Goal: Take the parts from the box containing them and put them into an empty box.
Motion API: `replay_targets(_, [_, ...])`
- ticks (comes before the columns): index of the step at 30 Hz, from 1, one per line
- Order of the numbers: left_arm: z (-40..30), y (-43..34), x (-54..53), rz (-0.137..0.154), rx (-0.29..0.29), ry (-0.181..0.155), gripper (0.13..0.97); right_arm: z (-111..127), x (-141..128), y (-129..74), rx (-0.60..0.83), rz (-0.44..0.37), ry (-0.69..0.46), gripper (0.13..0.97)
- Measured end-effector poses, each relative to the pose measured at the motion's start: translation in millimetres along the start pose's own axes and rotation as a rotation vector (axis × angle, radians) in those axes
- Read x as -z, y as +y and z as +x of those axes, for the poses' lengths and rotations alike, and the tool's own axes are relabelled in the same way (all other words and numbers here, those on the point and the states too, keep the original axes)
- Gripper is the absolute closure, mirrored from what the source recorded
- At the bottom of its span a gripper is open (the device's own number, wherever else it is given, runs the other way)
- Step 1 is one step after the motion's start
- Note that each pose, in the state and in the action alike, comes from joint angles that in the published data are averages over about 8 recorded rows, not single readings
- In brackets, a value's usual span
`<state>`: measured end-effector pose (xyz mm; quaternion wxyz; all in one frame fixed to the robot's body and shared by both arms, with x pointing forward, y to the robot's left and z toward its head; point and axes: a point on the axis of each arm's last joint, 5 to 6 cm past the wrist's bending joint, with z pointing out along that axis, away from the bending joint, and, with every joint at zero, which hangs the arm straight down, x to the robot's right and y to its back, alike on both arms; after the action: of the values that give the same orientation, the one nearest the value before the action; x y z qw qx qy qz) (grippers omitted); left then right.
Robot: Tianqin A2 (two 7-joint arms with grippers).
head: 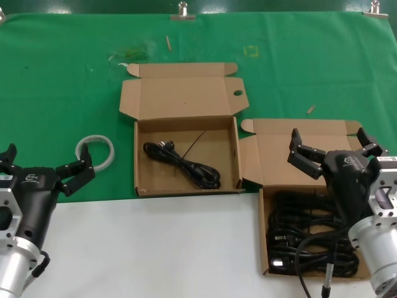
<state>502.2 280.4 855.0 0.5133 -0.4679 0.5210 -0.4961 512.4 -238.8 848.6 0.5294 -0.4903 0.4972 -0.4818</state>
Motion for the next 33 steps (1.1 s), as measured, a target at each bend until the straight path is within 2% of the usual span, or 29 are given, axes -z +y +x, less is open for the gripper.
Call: replay_targets(33, [0.0, 0.0, 0.0, 0.000, 0.000, 0.000, 0.132, 0.0, 0.0, 0.0, 0.000, 0.000, 0.000, 0.130])
